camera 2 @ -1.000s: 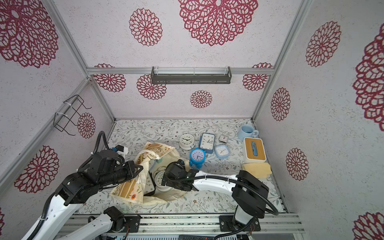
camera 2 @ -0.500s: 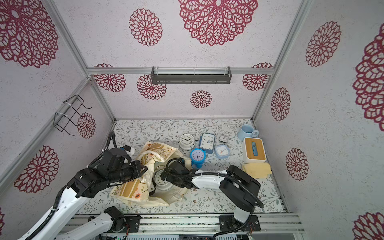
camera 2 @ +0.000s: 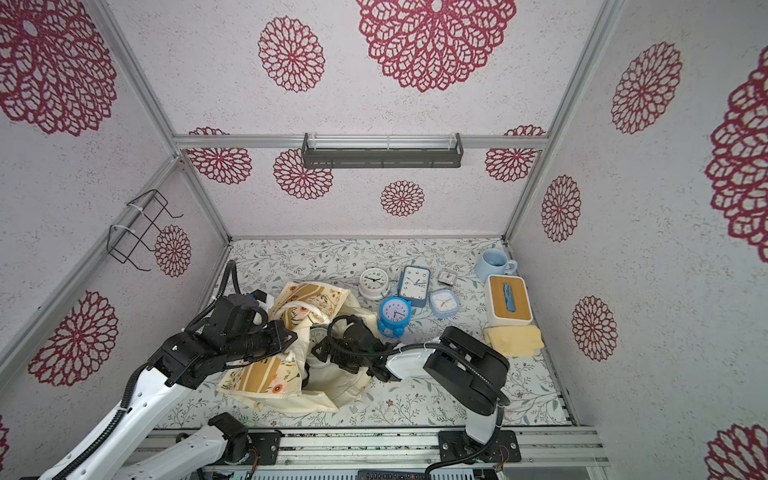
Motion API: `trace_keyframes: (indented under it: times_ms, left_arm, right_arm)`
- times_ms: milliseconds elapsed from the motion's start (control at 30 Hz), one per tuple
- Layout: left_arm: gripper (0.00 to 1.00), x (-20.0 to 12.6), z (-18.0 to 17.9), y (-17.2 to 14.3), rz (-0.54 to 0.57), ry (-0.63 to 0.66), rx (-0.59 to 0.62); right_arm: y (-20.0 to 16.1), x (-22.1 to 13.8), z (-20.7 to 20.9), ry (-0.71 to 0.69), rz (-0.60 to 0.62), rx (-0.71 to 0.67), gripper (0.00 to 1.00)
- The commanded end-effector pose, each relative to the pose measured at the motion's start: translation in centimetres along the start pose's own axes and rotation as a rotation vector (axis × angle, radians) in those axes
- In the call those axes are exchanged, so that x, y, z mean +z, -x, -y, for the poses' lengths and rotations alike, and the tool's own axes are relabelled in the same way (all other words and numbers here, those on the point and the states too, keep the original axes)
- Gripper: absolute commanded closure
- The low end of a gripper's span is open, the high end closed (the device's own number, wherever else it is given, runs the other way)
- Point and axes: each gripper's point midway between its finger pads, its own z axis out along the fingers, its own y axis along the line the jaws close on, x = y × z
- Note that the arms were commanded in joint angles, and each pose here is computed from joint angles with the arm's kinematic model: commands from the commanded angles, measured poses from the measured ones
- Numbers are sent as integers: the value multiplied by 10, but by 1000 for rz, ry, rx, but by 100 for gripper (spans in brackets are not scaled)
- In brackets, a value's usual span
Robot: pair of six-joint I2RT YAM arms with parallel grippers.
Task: Take the alarm clock out of the canvas bag
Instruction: Pick up the alarm from the canvas bag.
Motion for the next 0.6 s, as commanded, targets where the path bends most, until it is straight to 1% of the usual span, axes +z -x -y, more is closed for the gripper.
trace_keyframes:
  times_ms: [0,167,333,400,467,533,567]
  left_arm:
    - [100,5,-13,0,-3,49,5]
    - [100,5,-15,-2,-4,48,5]
    - [100,5,-16,-4,-9,50,11]
    - [100,5,-15,-3,-9,50,12]
    - [100,6,-15,-3,-9,49,14]
    - [100,6,-14,-2,-11,47,17]
    - [100,5,-13,-2,-9,46,18]
  right_arm:
    - [20,-17,-47,152,99,-121,6]
    - [37,-29,-60,157,192,-191,7]
    - [48,-34,-76,183,249,-219,8]
    - [53,-30,-78,166,256,-220,7]
    - [57,-23,-75,121,245,-196,7]
    - [56,-12,-64,60,209,-137,6]
    - [56,-7,-57,31,194,-84,5]
